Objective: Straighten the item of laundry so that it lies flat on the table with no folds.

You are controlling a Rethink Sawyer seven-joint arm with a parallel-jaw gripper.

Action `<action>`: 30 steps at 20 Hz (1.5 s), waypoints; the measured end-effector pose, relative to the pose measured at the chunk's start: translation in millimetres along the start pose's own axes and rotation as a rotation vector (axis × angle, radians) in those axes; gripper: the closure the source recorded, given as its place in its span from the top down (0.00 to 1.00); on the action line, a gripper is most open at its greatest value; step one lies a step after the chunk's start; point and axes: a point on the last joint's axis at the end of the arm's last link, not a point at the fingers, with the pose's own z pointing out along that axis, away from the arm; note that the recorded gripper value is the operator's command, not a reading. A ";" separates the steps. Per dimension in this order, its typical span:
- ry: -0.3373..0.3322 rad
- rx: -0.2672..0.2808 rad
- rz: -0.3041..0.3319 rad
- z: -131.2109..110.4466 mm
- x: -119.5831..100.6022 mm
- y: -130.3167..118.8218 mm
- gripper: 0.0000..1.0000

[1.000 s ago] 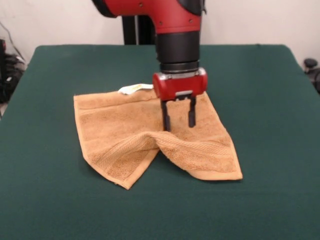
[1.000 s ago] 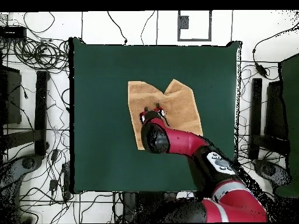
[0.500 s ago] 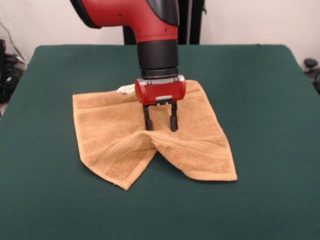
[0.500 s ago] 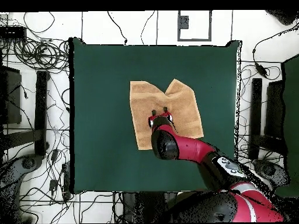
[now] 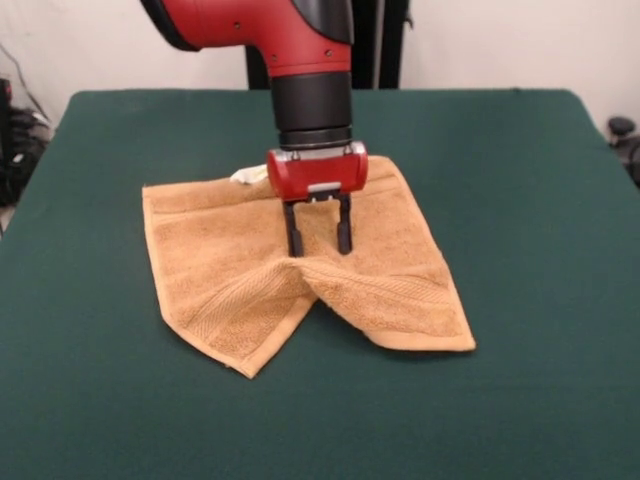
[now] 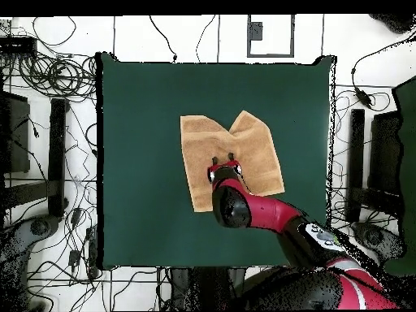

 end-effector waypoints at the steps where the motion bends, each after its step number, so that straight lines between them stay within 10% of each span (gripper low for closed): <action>1: 0.003 -0.001 0.002 -1.3 1.6 0.1 1.00; 11: 0.057 -0.016 0.000 -39.2 24.6 10.8 1.00; 21: 0.131 -0.017 -0.012 -127.9 33.5 13.3 1.00; 30: 0.235 -0.027 0.010 -130.5 31.3 -17.4 1.00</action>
